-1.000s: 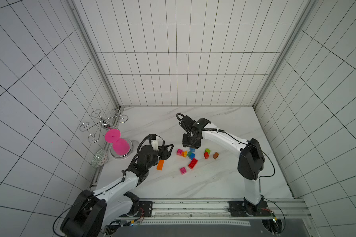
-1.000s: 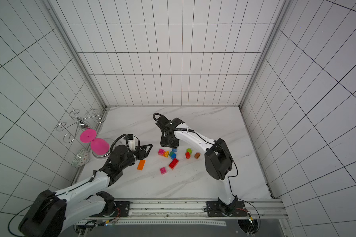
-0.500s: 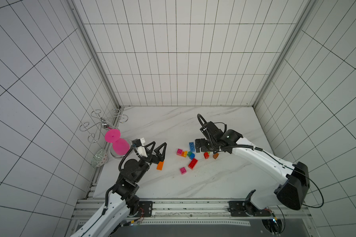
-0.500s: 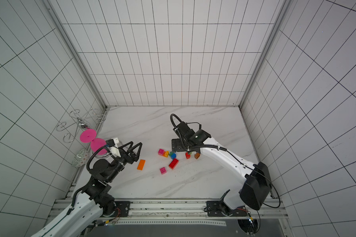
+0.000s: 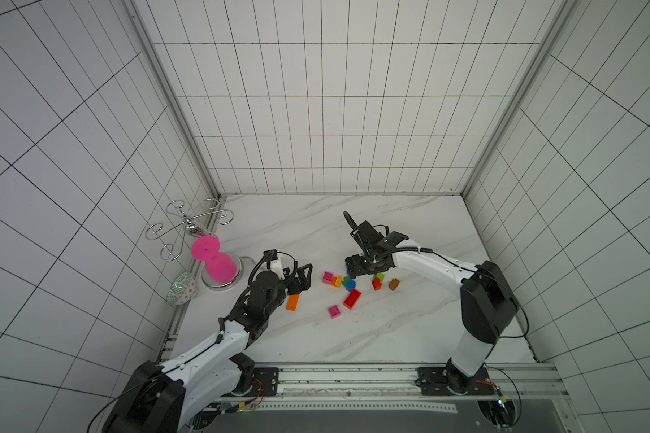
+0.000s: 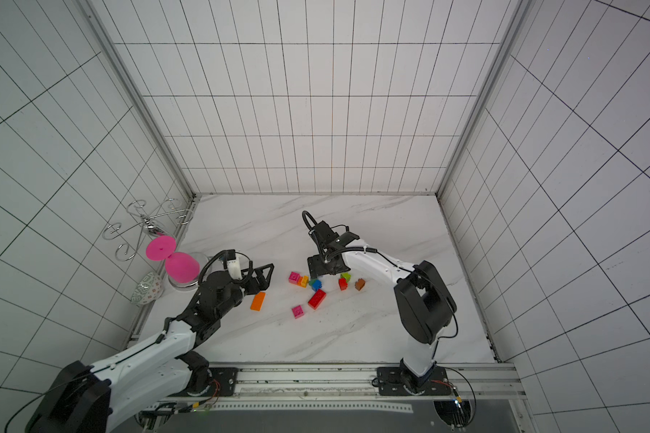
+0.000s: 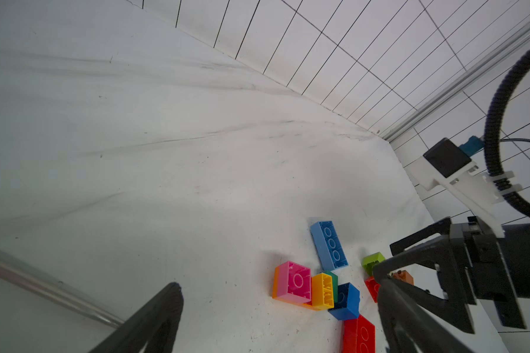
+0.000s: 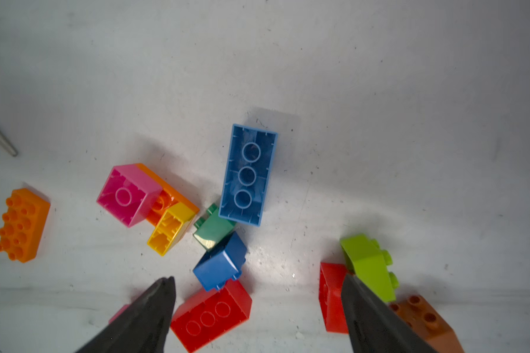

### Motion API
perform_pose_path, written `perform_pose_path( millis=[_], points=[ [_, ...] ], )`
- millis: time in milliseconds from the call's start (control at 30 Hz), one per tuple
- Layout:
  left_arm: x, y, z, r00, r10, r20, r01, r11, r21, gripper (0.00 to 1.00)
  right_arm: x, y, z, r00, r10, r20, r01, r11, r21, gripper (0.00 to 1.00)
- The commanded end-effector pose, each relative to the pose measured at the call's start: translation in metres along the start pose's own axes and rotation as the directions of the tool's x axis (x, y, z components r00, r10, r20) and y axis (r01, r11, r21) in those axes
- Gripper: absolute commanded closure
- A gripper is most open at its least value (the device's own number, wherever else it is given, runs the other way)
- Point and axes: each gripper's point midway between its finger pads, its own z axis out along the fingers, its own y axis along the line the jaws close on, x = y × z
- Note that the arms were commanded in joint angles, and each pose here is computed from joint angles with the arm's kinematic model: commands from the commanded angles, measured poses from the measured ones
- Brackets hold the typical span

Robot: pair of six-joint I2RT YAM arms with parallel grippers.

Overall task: Assemble the letter p with lego
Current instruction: Pick up the lego brick from the center of the board.

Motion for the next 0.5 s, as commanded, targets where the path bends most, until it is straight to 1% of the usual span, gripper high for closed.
perform_pose_path(
  millis=[0,100,233,367,467],
  points=[
    [-0.01,-0.009,0.009,1.0,-0.027,-0.011,0.027,0.999,0.027,0.02,-0.022,0.014,0.007,1.0,-0.012,0.002,0.012,0.998,-0.064,0.22],
    [-0.007,-0.004,0.013,0.999,-0.043,-0.026,0.043,0.999,0.017,0.02,-0.025,0.012,0.024,1.0,-0.005,-0.021,0.004,0.999,-0.036,0.29],
    [-0.006,-0.002,0.014,0.998,-0.049,-0.032,0.05,0.999,0.019,0.02,-0.031,0.009,0.04,0.999,0.001,-0.032,-0.001,1.0,-0.006,0.31],
    [-0.008,-0.004,0.013,0.998,-0.051,-0.029,0.052,0.998,0.026,0.02,-0.035,0.011,0.051,0.999,0.001,-0.044,-0.001,1.0,0.0,0.37],
    [-0.009,-0.005,0.012,0.998,-0.056,-0.028,0.057,0.998,0.032,0.02,-0.036,0.01,0.057,0.999,0.001,-0.053,0.0,1.0,0.017,0.48]
  ],
)
